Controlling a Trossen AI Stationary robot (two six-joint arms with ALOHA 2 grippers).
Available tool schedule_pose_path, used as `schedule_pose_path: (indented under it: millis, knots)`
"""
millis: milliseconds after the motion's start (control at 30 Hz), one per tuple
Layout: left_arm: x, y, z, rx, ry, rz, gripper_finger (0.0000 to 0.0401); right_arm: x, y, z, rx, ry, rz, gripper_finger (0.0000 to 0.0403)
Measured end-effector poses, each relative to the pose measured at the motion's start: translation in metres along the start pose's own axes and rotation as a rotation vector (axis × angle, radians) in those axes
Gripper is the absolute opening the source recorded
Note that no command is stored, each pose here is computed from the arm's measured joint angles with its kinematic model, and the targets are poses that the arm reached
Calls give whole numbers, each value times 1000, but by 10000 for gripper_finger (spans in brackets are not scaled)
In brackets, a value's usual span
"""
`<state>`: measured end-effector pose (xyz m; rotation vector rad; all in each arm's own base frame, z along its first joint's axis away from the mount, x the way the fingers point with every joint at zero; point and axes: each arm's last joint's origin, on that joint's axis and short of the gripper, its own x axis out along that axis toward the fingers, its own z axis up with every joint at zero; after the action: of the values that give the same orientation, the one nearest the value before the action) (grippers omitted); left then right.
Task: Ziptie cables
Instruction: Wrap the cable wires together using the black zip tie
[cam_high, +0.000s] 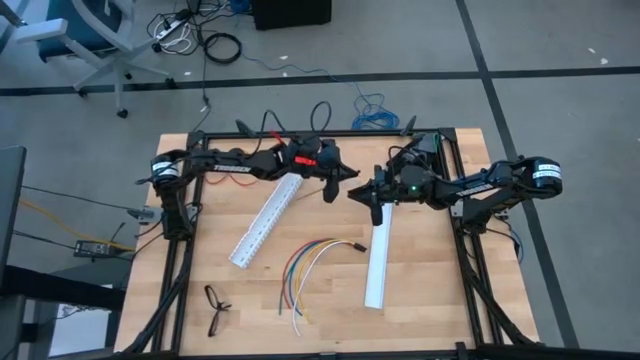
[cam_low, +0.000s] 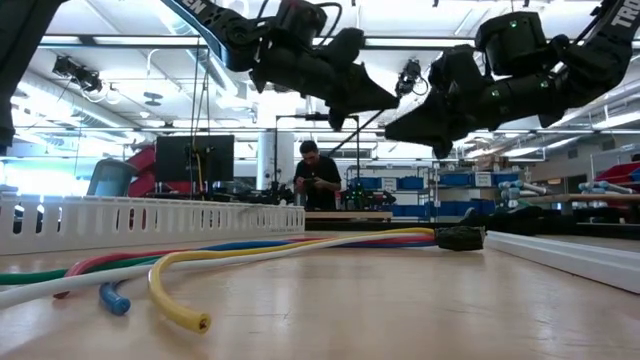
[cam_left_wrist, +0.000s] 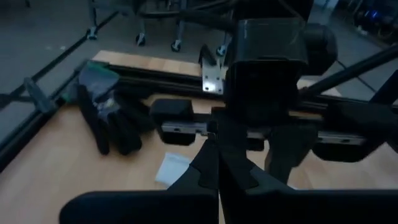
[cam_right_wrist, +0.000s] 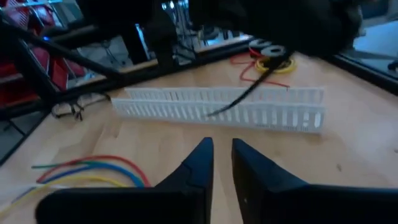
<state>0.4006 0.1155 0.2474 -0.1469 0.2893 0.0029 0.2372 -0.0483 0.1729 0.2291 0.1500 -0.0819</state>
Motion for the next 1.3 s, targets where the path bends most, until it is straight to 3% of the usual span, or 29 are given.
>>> schedule_pose_path:
  millis: [267,433,600,733,833,933,1067,1300]
  knots:
    - [-22,6,-23,-36,6,140,0,-2,-1,-16,92,171,18,61]
    - [-67,3,-43,-72,-187,221,0,-9,2,-17,112,247,37,53]
    - [-118,-22,-75,-111,-454,245,0,-22,9,-9,104,271,45,46]
    - [-139,-47,-100,-197,-612,228,0,-37,23,-4,94,309,86,36]
    - [-141,-57,-99,-244,-690,221,0,-44,42,0,60,286,125,25]
    - [-133,-61,-84,-260,-717,201,0,-47,61,5,-42,192,133,10]
    - [-114,-59,-58,-326,-682,192,0,-41,78,12,-299,30,105,2]
    - [-87,-54,-26,-403,-606,198,0,-14,80,14,-697,18,-62,8]
